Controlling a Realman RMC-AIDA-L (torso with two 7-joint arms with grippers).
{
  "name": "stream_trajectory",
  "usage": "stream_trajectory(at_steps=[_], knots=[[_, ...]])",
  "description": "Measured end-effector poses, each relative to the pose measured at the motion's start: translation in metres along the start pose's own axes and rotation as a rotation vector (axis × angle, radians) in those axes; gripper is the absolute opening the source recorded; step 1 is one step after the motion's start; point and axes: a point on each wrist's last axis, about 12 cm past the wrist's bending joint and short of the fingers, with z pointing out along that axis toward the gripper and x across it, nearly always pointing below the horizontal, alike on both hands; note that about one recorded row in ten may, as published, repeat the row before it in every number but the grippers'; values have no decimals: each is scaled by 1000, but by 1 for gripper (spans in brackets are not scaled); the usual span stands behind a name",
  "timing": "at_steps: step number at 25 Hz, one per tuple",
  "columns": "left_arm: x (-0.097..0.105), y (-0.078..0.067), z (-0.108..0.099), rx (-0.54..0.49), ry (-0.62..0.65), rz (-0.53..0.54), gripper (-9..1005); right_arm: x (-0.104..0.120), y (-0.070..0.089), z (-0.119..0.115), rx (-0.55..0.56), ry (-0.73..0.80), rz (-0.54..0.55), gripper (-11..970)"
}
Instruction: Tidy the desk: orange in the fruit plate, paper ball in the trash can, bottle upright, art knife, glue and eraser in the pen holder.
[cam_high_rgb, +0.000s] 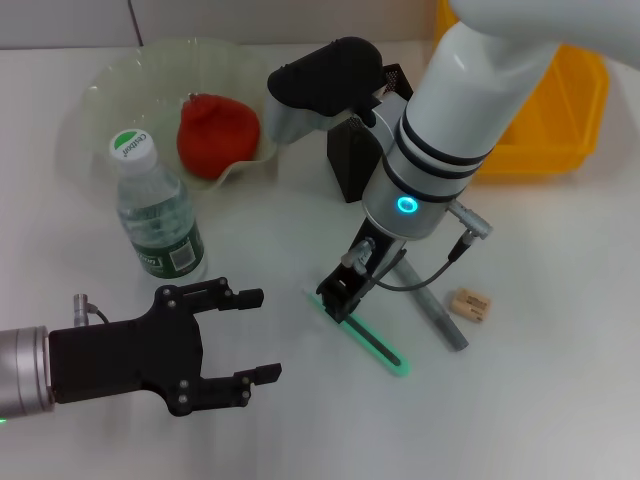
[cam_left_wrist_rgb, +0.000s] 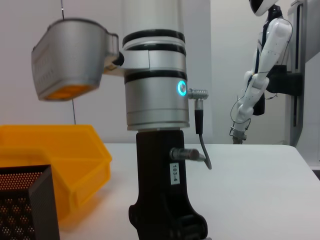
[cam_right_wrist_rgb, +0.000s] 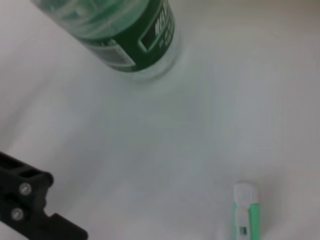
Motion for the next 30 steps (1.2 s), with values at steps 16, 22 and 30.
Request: stream_trajectory(at_steps=[16,22,30], knots=[[-3,2,2,12,-8,6,742,1,-4,2,44,26,-11,333],[-2,2,2,12,-8,4,743,2,-1,4,56,33,-35,333],[-2,2,2,12,-8,4,743,3,3,8,70,52,-70,332]])
